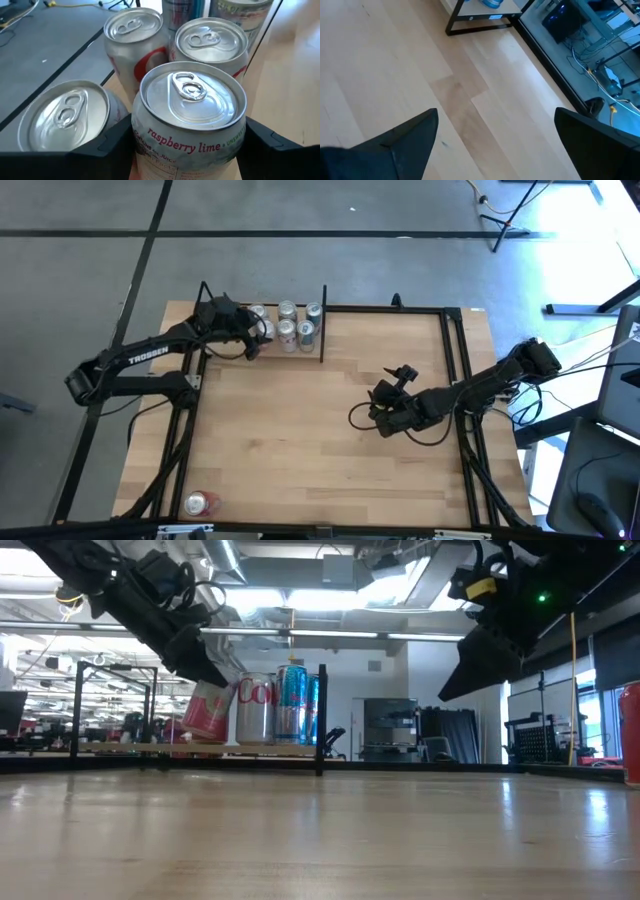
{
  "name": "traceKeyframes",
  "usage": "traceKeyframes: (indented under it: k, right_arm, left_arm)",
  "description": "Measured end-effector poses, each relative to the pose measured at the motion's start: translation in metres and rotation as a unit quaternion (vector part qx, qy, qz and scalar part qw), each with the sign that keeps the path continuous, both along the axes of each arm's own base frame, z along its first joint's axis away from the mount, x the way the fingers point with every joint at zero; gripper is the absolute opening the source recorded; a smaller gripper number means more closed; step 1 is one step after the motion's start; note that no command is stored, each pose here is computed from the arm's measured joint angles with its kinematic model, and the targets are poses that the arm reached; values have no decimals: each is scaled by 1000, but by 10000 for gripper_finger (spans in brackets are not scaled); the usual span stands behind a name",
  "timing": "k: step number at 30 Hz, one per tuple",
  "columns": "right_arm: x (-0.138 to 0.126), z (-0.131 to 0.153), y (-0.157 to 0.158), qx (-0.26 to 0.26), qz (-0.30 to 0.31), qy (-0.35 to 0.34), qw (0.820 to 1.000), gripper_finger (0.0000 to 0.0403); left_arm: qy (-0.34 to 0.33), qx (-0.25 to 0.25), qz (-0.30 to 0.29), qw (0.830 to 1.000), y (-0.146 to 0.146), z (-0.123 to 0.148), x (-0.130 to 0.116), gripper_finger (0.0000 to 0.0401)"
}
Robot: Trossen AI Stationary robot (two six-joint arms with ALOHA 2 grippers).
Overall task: Place canned beverage on shelf
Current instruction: Put the pink soda can on the shelf aligned with other pink soda can
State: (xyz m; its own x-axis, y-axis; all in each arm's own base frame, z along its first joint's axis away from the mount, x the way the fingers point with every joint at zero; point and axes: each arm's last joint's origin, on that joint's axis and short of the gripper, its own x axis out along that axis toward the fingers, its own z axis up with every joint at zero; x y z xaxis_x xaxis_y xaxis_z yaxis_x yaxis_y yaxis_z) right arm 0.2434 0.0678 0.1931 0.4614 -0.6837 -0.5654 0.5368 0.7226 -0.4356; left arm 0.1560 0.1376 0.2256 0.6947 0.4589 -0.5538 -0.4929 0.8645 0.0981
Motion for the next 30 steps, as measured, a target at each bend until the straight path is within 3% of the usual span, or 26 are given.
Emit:
traceKeyframes:
  k: [24, 30]
  right_arm:
    - [1, 0, 0, 3, 0, -6, 1000, 383]
    - [1, 0, 0, 3, 1, -6, 1000, 383]
  left_arm:
    - [-8, -22, 15, 1000, 1, -12, -2, 297]
    - [-7, -20, 13, 1000, 1, -12, -2, 336]
